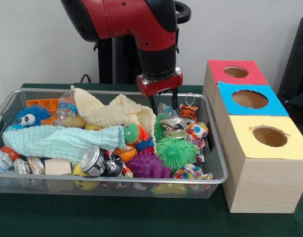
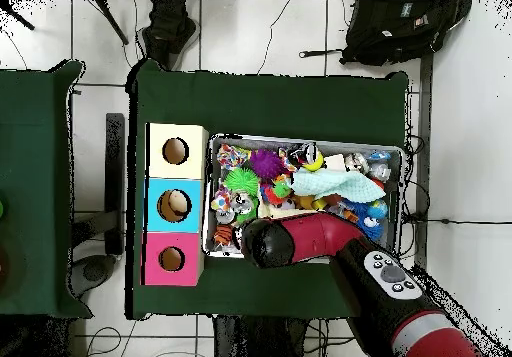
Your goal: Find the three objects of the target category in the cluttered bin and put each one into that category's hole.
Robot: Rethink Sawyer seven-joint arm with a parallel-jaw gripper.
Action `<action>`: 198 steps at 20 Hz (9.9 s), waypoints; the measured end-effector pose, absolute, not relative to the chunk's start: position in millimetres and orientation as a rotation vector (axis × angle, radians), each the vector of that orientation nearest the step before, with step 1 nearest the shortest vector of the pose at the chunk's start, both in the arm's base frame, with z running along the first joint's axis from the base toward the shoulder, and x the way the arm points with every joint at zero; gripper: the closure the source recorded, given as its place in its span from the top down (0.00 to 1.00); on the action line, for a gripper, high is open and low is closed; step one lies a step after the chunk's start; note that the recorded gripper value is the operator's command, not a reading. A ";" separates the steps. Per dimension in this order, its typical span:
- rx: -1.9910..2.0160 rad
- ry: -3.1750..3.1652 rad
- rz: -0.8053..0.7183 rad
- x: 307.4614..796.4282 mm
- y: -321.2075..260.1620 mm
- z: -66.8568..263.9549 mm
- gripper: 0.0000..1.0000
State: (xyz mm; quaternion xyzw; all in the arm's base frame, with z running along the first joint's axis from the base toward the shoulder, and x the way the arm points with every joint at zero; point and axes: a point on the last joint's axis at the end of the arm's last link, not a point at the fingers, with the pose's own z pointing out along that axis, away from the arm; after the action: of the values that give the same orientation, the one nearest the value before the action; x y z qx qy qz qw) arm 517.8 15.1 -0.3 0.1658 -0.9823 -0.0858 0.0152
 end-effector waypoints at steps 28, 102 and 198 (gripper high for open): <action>0.520 -3.066 -0.351 519.4 12.2 -12.8 0.00; -0.036 -2.927 0.034 410.9 145.3 83.0 0.00; -0.146 -3.109 0.070 544.4 111.0 90.7 0.00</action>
State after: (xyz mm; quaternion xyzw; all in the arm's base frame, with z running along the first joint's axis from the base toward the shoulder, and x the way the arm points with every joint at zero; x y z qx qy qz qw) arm 544.4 111.0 90.7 -0.0470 -0.9985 0.0223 0.0142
